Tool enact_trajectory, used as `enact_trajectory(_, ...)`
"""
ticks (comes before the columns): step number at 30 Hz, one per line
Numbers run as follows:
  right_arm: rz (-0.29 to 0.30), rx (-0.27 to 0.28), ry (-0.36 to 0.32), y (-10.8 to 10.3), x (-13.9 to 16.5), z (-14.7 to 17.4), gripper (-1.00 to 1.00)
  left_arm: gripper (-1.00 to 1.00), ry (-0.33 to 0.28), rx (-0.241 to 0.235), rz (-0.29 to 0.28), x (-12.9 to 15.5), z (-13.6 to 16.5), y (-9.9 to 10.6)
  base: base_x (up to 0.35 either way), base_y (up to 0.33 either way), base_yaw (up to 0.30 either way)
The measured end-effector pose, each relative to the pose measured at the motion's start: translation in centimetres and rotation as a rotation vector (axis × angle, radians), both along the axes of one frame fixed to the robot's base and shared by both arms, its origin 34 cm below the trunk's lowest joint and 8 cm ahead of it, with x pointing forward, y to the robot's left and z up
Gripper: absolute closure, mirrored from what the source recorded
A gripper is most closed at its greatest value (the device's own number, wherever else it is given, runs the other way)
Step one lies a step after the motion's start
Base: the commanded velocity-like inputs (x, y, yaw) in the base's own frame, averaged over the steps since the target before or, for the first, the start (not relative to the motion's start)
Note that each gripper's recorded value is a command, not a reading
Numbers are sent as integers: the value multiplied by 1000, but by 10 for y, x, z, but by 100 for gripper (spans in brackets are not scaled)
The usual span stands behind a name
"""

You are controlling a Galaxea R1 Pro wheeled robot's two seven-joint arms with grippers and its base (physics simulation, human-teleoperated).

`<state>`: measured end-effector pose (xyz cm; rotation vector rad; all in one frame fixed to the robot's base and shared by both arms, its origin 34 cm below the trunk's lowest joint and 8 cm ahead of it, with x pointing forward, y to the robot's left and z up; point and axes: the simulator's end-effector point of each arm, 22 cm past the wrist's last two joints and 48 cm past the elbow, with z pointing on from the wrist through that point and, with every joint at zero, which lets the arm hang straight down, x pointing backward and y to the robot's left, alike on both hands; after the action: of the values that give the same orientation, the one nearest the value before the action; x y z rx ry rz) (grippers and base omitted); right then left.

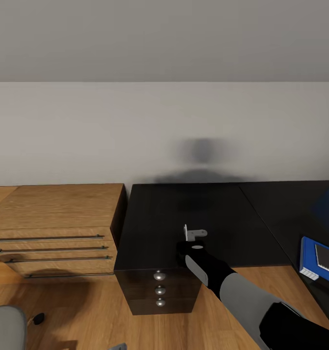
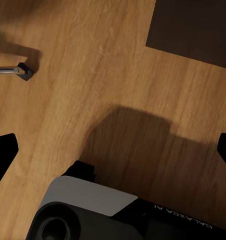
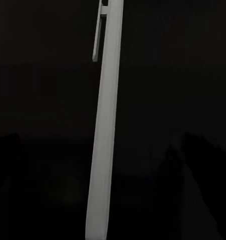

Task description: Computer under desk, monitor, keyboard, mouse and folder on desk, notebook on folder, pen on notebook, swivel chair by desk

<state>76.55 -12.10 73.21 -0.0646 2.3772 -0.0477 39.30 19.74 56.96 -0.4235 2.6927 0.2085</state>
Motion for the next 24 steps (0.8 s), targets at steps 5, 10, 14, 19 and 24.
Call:
enact_trajectory(5,0,0,0,0,0,0,100,-100,1,1,0,0,0,0,0,0,0)
enact_trajectory(10,-1,0,0,0,0,0,100,-100,1,1,0,0,0,0,0,0,0)
enact_trajectory(14,0,0,0,0,0,0,100,-100,1,1,0,0,0,0,0,0,0)
enact_trajectory(19,-24,17,8,-4,0,-1,100,-100,1,1,0,0,0,0,0,0,0)
enact_trajectory(24,-36,26,28,-5,0,-1,100,-100,2,1,0,0,0,0,0,0,0)
